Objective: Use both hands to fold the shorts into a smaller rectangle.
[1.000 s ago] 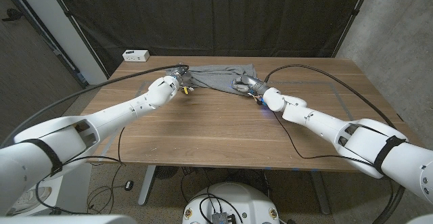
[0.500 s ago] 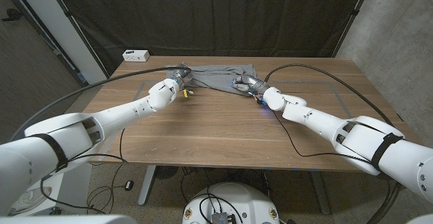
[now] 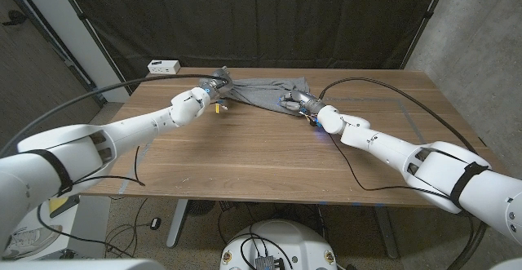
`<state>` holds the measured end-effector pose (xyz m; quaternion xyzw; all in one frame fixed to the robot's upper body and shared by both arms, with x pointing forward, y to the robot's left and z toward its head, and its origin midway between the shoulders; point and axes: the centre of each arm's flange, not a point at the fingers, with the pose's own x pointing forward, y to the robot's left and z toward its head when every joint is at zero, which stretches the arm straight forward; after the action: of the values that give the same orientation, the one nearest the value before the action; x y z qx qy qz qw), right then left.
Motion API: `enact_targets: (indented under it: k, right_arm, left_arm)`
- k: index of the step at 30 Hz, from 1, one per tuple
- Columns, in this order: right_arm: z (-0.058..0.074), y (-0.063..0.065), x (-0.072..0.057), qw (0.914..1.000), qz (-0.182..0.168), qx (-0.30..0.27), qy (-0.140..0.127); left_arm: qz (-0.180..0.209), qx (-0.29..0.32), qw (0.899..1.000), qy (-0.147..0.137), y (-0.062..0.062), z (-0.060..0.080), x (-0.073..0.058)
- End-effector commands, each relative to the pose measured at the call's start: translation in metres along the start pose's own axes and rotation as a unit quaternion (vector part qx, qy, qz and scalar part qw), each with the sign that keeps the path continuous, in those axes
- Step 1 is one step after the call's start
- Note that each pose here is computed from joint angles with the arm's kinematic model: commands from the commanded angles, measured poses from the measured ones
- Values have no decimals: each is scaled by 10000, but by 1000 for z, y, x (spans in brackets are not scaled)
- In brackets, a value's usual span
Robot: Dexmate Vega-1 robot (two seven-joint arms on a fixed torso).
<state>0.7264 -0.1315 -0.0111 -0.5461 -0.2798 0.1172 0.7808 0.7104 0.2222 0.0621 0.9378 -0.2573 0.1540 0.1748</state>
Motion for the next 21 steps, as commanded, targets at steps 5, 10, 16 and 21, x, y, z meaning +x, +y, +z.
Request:
enact_targets:
  k: [5,10,16,21]
  right_arm:
    - [2,2,-2,10000,23,-3,8]
    - [2,4,-4,10000,16,1,31]
    - [2,7,-6,10000,50,-25,22]
    - [3,8,-7,10000,61,-3,9]
  left_arm:
    - [750,958,9916,-438,11,-54,6]
    - [1003,1173,9865,-542,17,-61,11]
    - [1263,1392,9803,-602,28,-69,22]
    - [1531,1541,9734,-724,38,-72,29]
